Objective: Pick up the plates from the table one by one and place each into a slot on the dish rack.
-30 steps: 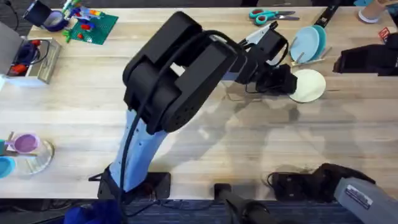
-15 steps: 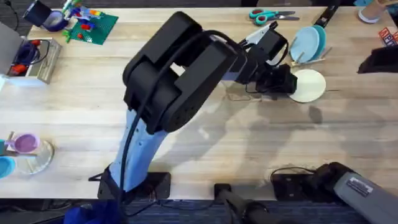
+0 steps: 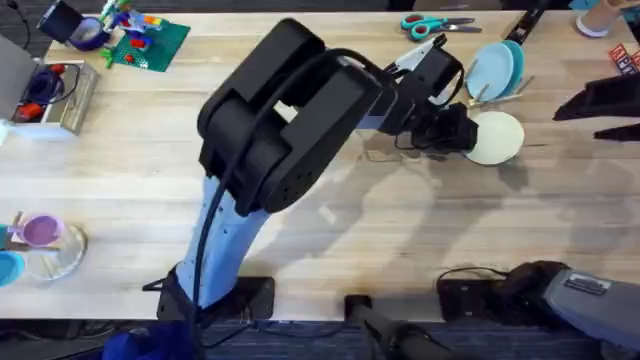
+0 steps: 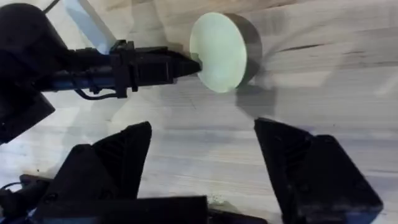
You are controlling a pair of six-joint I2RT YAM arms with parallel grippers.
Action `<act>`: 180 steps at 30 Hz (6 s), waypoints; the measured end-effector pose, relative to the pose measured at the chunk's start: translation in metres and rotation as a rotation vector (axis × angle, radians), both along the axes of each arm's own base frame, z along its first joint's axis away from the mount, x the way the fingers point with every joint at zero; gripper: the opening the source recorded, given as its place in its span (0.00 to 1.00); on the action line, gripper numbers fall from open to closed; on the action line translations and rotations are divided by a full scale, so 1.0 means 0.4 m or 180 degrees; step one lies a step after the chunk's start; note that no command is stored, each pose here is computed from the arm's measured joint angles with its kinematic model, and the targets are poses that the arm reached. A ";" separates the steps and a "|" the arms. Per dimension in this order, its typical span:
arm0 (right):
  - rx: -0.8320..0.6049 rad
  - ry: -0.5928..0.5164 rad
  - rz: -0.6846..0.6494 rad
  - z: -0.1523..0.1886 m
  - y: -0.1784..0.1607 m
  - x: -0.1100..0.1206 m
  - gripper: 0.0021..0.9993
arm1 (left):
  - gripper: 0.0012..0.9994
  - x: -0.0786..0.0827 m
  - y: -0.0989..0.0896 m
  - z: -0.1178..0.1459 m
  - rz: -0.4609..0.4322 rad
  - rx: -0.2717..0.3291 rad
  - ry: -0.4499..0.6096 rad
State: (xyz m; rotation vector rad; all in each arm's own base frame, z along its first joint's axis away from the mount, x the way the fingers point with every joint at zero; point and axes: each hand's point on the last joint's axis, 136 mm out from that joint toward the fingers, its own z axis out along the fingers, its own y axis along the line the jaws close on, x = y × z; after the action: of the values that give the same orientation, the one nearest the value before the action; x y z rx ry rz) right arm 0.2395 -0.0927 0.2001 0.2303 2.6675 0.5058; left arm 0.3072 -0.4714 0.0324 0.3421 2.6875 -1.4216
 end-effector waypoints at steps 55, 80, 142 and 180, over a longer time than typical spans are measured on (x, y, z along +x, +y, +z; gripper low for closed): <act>0.0842 0.0073 0.0576 -0.320 -0.002 0.224 0.99 | 0.04 0.003 0.006 -0.007 0.0287 0.0124 0.0356; 0.0828 0.0099 0.0668 -0.327 0.019 0.232 0.77 | 0.04 0.003 0.006 -0.007 0.0288 0.0125 0.0358; 0.0006 -0.0608 0.0672 -0.036 0.025 0.183 0.03 | 0.04 0.058 0.499 0.286 0.0275 0.1385 -0.0715; -0.1665 -0.1764 0.0312 0.289 -0.027 0.129 0.03 | 0.66 -0.084 0.945 0.615 0.0932 0.2397 -0.1833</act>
State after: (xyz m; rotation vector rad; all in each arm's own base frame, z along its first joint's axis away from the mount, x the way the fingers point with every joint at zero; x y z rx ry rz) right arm 0.2910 -0.1035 0.3159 -0.1744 2.1689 -0.1076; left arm 0.2737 -0.0936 0.2785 0.3129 2.5013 -0.1448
